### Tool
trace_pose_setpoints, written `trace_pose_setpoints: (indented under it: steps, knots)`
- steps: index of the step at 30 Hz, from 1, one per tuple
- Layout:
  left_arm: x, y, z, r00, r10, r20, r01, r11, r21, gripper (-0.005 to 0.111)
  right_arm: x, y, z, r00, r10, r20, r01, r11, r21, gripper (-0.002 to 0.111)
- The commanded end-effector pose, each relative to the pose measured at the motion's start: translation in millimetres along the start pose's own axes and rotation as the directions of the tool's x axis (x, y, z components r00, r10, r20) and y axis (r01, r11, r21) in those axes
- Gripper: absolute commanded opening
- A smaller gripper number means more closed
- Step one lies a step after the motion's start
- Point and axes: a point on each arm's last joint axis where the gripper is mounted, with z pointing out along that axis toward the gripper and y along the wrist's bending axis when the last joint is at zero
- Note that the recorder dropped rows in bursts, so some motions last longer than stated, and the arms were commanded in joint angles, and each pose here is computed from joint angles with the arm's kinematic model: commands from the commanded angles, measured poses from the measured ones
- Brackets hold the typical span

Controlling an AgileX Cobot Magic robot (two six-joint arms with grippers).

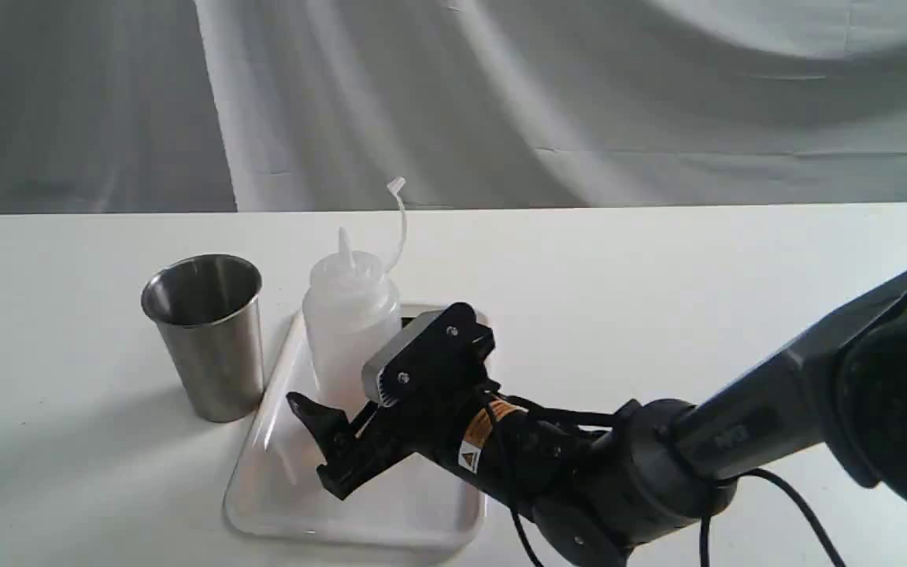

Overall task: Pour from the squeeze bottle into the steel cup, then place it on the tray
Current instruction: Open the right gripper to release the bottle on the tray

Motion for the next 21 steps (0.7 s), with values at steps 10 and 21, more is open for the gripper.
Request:
trace_pose_setpoints:
  steps: [10,21]
  knots:
    - [0.6,-0.4,0.0,1.000,0.002,0.008,-0.002,1.000,0.005,0.008,-2.1,-2.9,0.3,1.000,-0.014,0.010,0.014,1.000,-0.008,0.090]
    - [0.6,-0.4,0.0,1.000,0.002,0.008,-0.002,1.000,0.005,0.008,-0.8,-3.1,0.3,1.000,-0.010,-0.005,0.010,1.000,-0.006,0.105]
